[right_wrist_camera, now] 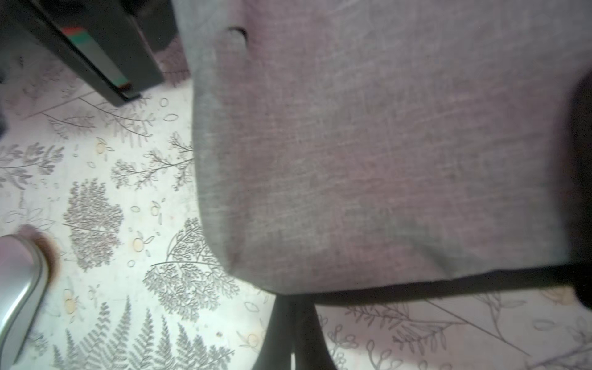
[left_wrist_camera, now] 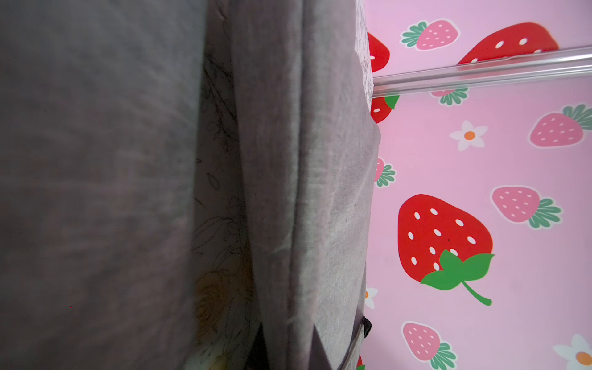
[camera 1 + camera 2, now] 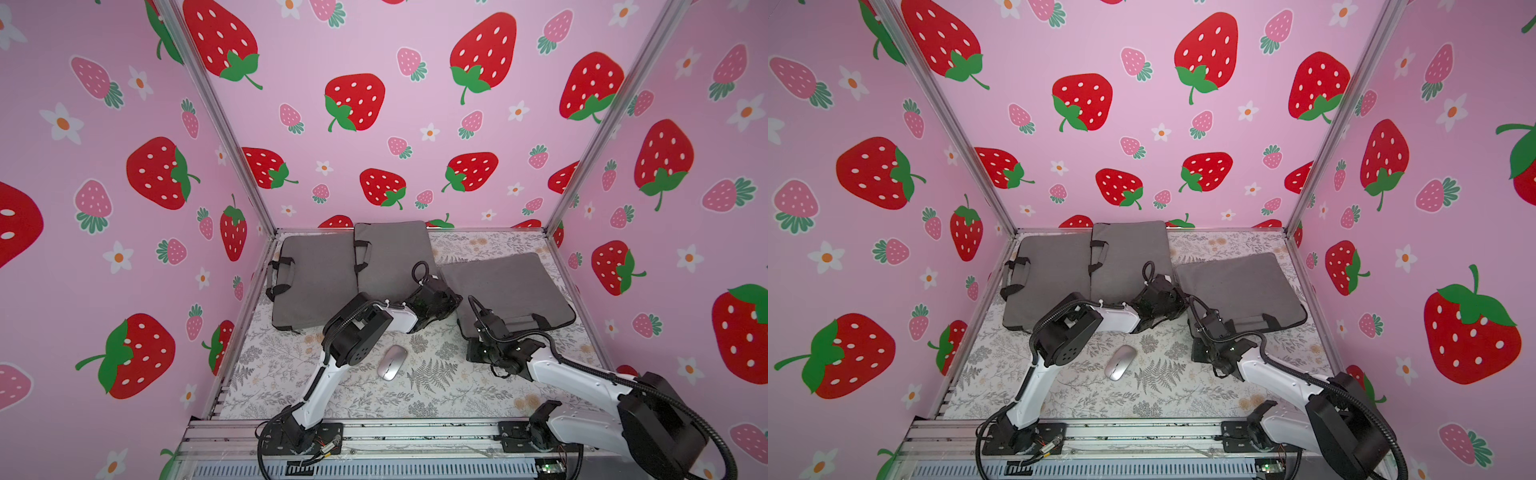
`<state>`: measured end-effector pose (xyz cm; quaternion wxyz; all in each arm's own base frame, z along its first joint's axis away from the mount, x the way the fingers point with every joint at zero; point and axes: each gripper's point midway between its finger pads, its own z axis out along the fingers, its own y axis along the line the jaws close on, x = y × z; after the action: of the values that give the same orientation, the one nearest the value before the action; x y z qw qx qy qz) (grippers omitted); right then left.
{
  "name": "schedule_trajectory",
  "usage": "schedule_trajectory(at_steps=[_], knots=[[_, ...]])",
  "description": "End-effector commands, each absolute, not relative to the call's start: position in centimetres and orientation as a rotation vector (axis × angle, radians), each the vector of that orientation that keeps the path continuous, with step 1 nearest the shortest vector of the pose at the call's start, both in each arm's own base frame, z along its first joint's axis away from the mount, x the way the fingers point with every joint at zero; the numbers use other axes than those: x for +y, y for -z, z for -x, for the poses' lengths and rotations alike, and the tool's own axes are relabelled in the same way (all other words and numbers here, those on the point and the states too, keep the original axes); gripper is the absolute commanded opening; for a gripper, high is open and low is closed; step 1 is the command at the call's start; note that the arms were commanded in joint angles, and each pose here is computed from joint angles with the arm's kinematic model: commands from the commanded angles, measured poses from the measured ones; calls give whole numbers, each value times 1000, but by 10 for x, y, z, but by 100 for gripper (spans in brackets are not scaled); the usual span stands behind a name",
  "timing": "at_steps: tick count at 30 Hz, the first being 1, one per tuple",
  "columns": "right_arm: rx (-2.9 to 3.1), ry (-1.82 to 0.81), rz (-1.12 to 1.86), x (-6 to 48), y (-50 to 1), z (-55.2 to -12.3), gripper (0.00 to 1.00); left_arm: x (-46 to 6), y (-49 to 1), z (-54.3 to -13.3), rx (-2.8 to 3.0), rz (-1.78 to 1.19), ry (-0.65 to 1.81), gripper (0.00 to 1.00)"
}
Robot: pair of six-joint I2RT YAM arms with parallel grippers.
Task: Put the mouse into the laptop bag
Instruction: Unzip the zipper on the zippered laptop bag.
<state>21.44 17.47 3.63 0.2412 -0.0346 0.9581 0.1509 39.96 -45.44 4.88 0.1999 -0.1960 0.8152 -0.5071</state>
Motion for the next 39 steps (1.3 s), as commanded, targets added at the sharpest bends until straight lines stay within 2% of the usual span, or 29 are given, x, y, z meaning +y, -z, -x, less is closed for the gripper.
schedule_trajectory(at_steps=[1, 5, 13, 14, 16, 18, 21, 24, 27, 29, 33, 35, 37, 38, 39], knots=[[2582, -461, 98, 184, -46, -219, 0, -427, -56, -393, 2086, 682, 1363, 0], [2590, -414, 19, 168, -38, -225, 0, -400, -73, -382, 1958, 718, 1189, 0], [2598, -381, -170, 127, -32, -247, 0, -438, -72, -391, 2023, 709, 1077, 0], [2593, -385, -191, 122, -33, -250, 0, -445, -66, -392, 2047, 709, 1079, 14], [2579, -364, -256, 107, -37, -255, 0, -456, -57, -392, 2088, 728, 1090, 54], [2578, -326, -325, 91, -37, -255, 0, -459, -56, -389, 2094, 728, 1103, 75], [2574, -294, -395, 76, -38, -253, 0, -448, -63, -386, 2079, 700, 1079, 82], [2579, -281, -407, 72, -37, -250, 0, -436, -59, -390, 2086, 703, 1047, 84], [2590, -291, -422, 71, -35, -246, 0, -431, -38, -404, 2132, 755, 1077, 82], [2587, -302, -425, 71, -35, -243, 0, -436, -24, -415, 2156, 776, 1127, 77], [2579, -288, -422, 68, -40, -239, 0, -441, -2, -423, 2198, 823, 1176, 60], [2580, -285, -409, 67, -43, -237, 0, -440, 0, -423, 2194, 834, 1175, 41], [2584, -327, -387, 74, -45, -234, 0, -440, -1, -422, 2204, 835, 1161, 10], [2584, -346, -373, 78, -45, -233, 0, -440, -2, -421, 2212, 838, 1157, 0], [2588, -365, -347, 85, -45, -231, 0, -442, -3, -421, 2213, 834, 1161, 0]])
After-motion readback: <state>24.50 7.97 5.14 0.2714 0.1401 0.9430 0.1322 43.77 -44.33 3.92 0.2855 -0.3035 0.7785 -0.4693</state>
